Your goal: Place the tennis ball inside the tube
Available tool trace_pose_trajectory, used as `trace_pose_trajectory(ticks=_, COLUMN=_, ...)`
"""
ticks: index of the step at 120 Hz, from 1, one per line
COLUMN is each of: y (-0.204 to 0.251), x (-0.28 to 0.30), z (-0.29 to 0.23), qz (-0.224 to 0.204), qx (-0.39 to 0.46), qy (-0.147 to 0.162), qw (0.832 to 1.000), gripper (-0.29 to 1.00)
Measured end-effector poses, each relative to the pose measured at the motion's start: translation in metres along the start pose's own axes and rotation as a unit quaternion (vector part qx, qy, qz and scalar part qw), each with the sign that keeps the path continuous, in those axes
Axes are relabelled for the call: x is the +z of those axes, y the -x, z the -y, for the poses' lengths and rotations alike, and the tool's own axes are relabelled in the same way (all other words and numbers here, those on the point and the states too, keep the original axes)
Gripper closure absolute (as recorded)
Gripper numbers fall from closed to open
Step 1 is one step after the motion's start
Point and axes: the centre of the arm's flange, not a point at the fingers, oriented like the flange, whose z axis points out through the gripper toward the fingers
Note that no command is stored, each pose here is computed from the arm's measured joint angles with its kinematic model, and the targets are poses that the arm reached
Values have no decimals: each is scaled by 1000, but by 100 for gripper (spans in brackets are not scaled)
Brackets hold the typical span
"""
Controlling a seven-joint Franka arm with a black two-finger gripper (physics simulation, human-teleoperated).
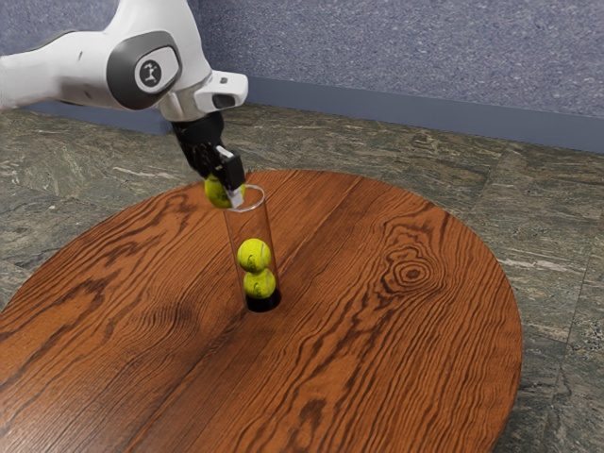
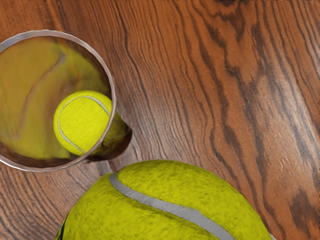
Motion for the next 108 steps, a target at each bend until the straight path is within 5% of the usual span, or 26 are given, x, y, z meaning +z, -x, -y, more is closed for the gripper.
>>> trace_pose_trajectory(ticks=108, y=-59, x=36, z=63, qz=4, qx=-8, qy=-5, qw=1000, gripper=30)
